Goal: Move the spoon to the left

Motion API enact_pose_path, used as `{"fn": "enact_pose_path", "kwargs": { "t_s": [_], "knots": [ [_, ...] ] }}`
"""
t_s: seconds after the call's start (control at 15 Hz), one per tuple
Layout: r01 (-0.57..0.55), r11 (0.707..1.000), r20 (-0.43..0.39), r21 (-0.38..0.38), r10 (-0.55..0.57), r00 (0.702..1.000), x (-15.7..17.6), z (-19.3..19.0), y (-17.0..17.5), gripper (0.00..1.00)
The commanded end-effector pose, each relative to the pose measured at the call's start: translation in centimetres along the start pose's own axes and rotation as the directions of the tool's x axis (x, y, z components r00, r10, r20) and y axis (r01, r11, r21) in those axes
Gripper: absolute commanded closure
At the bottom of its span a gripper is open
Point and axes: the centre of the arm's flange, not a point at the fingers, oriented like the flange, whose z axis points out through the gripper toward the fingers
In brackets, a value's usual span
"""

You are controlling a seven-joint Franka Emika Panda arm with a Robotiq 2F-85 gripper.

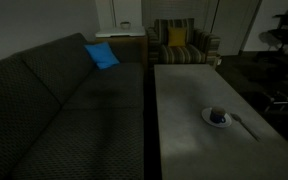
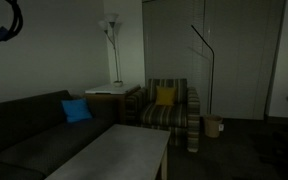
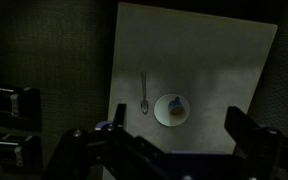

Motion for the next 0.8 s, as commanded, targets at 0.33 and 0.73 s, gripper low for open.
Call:
{"fn": "enact_pose_path", "kwargs": {
  "t_s": [0.33, 0.73],
  "knots": [
    [0.191, 0.981, -0.034, 0.029, -0.190, 0.981, 2.1, 2.2, 0.4, 0.00],
    [0.161, 0.984, -0.105, 0.076, -0.153, 0.983, 7.7, 8.6, 2.4, 0.00]
  ]
}}
